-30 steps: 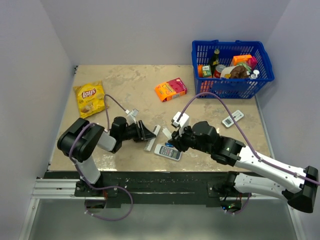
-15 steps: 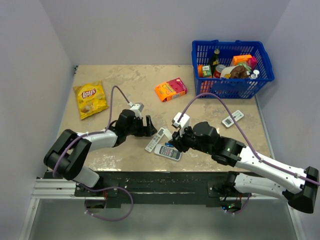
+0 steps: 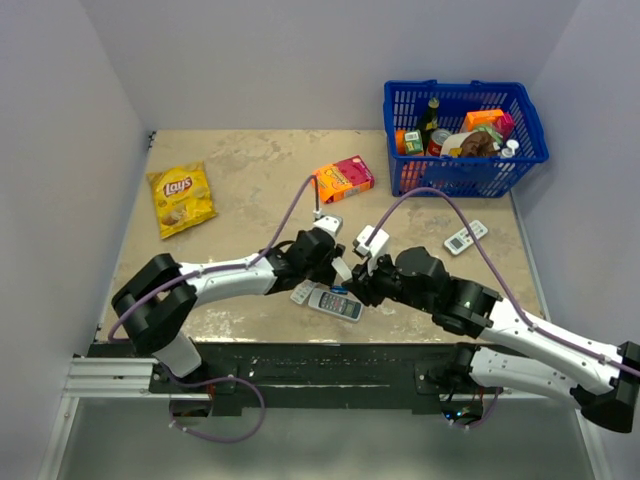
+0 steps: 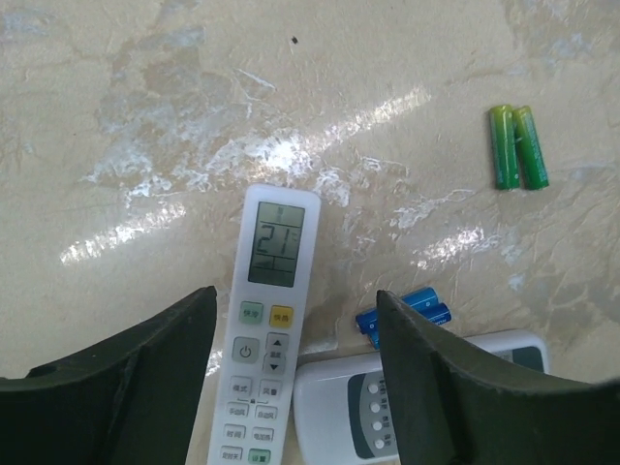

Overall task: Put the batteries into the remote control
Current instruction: Adjust the remote control at the center of the board, then pick up the remote control from the center of the board.

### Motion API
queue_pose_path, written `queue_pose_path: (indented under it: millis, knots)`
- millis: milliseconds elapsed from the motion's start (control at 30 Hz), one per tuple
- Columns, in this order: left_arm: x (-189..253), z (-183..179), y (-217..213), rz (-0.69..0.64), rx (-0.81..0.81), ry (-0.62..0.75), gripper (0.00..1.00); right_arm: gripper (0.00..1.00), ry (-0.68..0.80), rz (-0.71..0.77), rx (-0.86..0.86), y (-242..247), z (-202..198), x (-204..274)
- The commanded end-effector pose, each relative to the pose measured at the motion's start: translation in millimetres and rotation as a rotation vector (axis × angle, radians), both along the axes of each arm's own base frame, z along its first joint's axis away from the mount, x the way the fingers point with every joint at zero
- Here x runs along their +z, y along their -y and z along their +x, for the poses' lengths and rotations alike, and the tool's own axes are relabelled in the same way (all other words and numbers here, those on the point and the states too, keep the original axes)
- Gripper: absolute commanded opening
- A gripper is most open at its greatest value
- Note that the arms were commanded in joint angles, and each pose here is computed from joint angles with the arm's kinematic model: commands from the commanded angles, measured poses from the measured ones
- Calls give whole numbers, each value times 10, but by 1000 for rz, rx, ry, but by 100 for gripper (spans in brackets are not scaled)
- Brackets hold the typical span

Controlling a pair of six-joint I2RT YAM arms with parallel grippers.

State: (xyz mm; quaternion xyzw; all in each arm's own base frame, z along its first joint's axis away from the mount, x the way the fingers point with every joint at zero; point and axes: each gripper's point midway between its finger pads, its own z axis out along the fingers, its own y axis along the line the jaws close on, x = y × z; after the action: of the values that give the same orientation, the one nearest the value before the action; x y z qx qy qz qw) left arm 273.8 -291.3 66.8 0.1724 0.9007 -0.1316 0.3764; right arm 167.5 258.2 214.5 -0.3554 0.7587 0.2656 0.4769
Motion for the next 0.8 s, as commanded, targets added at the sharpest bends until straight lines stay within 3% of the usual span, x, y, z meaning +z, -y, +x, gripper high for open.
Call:
queue_pose_path:
  millis: [0, 467, 567, 600, 633, 767]
  knots:
    - [-118, 16, -22, 160, 4, 32, 70, 4, 3, 29, -38, 62, 16, 62]
    - [-642, -71, -157, 352, -2, -37, 71, 4, 11, 54, -59, 128, 3, 131]
    - [-649, -72, -191, 373, -3, -37, 60, 3, 14, 57, -63, 137, 9, 139]
    - [-632, -67, -199, 375, -2, -33, 48, 4, 14, 58, -64, 137, 6, 144]
    - [-602, -60, -206, 373, -3, -27, 43, 3, 16, 59, -65, 141, 8, 148]
    - [-282, 36, -174, 292, -1, 30, 28, 3, 20, 65, -60, 138, 0, 171]
